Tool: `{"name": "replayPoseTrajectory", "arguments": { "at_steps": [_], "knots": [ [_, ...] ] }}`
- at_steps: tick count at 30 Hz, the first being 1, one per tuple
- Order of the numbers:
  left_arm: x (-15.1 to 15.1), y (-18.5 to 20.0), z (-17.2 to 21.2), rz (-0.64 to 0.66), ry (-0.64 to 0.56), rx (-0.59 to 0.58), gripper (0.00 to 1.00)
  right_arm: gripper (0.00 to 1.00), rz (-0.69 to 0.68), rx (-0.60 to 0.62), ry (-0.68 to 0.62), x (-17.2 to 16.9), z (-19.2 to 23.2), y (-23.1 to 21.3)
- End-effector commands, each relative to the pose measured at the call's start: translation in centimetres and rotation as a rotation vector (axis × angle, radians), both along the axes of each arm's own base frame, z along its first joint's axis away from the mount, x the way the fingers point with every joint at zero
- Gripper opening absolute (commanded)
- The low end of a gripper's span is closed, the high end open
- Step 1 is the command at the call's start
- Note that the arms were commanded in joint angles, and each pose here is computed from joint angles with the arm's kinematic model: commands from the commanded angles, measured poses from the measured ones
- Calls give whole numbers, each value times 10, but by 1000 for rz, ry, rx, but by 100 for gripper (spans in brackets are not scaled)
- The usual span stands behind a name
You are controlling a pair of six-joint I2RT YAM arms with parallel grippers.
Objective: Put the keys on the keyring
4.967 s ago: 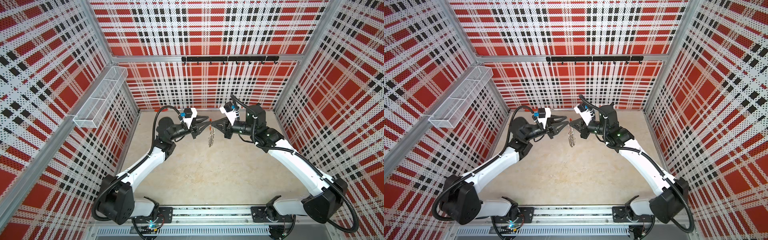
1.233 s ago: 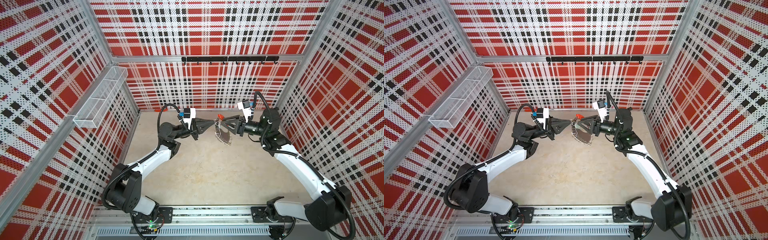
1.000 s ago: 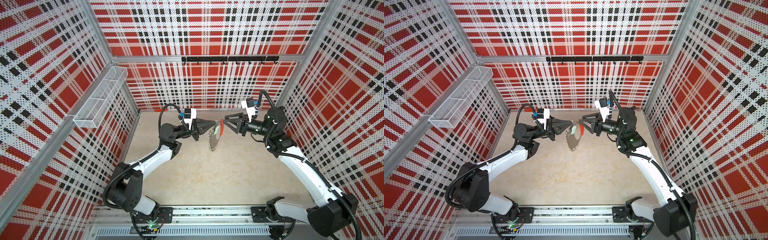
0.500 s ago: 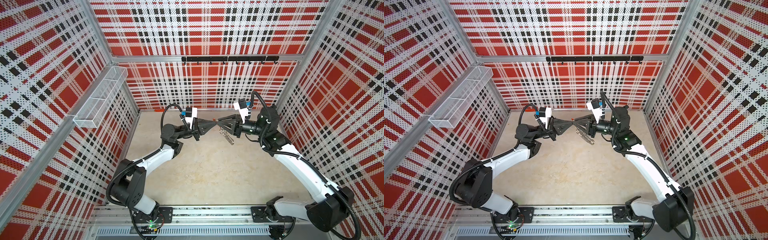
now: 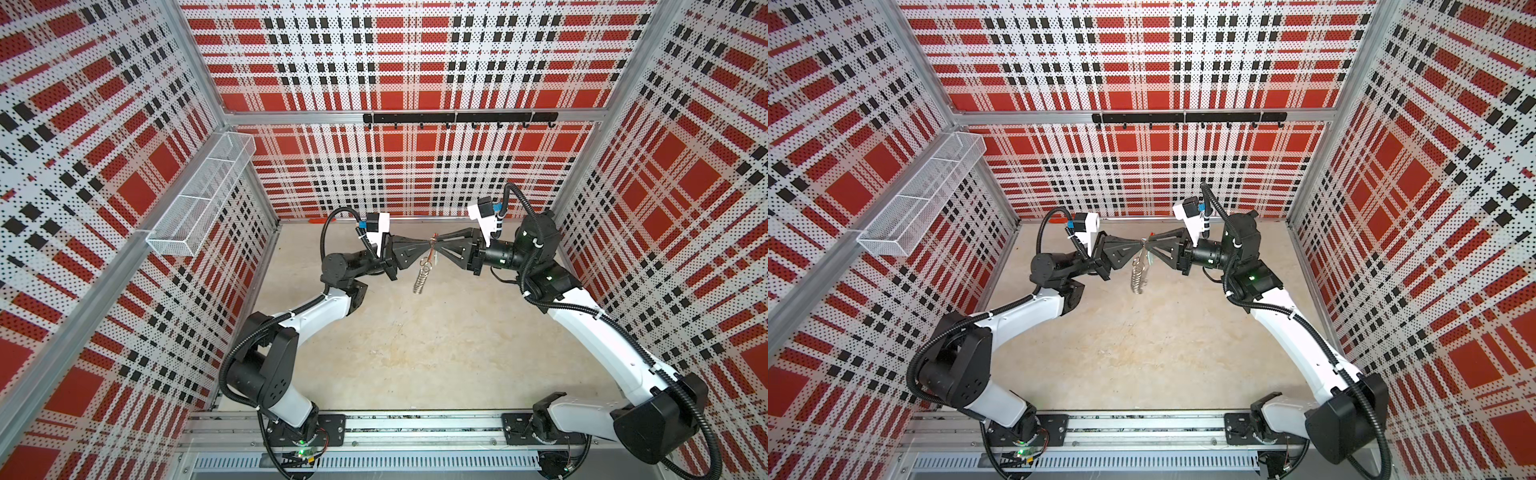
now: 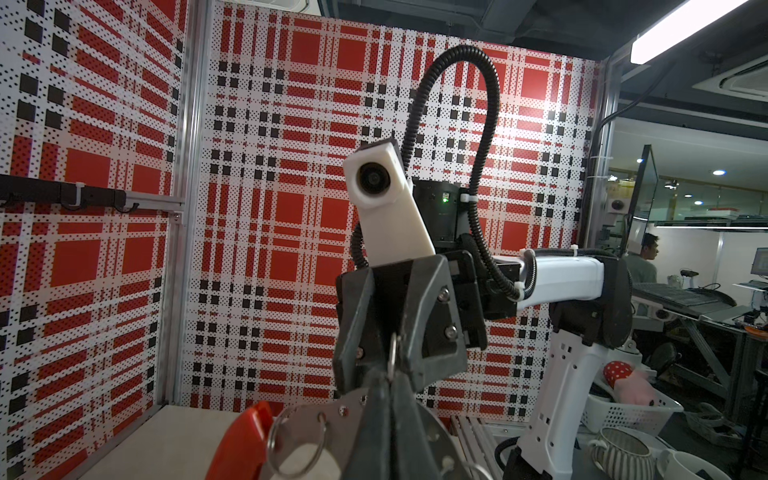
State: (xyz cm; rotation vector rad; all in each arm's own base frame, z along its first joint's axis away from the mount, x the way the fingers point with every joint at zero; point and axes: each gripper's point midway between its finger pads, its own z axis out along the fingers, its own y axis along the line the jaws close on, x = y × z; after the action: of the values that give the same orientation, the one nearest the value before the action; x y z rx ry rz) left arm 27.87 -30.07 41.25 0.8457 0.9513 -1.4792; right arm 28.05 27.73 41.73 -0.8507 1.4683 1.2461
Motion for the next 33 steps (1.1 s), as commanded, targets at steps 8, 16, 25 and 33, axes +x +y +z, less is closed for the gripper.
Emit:
{"name": "replayPoseTrajectory", "arguments": {
  "at_steps": [8,16,25,33],
  "knots": [
    [-3,3,18,-15,-40,-48,0,19,36,9,-51,-5,9,9],
    [-1,1,12,-22,-36,-19,0,0,-3,-30,-67,1,5,7],
    [23,8,-31,167,-177,235,34,0,-243,-393,-103,41,-45,-11],
    [56,-7,-90,297,-322,764,39,0,-291,-585,-155,58,-65,-17]
  ]
}}
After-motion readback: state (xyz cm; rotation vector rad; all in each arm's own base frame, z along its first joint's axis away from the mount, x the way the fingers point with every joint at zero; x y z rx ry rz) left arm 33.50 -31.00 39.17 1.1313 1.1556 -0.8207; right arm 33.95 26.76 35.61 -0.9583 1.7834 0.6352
